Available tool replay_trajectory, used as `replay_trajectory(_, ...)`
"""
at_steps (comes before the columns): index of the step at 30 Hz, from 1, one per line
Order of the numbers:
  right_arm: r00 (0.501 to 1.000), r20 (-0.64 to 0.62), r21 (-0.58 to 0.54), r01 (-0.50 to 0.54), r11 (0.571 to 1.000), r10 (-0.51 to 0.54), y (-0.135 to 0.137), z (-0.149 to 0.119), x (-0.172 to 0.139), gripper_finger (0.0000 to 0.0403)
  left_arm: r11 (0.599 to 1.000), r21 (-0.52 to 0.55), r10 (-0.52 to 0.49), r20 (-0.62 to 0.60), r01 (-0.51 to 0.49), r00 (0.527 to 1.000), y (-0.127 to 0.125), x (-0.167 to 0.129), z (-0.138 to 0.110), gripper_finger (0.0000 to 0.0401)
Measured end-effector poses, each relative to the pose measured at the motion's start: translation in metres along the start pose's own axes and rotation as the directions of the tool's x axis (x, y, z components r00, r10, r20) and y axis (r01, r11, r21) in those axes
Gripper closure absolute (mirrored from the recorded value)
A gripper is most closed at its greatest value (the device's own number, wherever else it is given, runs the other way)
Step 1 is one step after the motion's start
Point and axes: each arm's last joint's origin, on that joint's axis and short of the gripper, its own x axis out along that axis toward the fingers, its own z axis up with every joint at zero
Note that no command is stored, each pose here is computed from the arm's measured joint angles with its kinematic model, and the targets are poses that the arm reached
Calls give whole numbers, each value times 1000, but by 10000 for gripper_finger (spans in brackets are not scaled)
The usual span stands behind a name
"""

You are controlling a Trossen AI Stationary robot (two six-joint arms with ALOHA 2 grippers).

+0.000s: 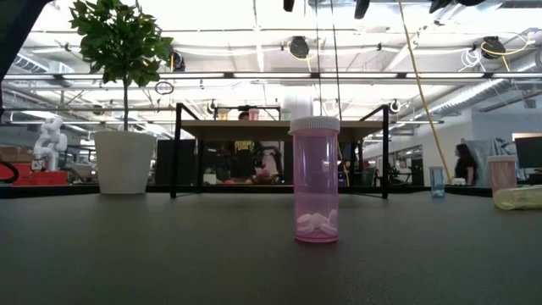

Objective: Pick and place medicine bottles onto shelf by color
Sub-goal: Put the top pink pill bottle on the shelf

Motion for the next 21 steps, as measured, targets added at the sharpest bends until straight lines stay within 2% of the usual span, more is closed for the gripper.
replay_trajectory(6, 1000, 3, 5, 12, 1000, -12, -3, 1, -1, 305, 999, -27, -47, -9, 47, 999, 9, -5, 0, 215)
replay_trajectory(13, 1000, 0, 13, -5, 1000, 5, -3, 2, -2, 305, 996, -70, -57, -8, 56, 998, 11, -7, 1, 213)
replay_trajectory(21, 999, 23, -14, -46, 999, 46, -1, 6, -2, 305, 994, -78, -78, -11, 77, 997, 9, -4, -1, 157)
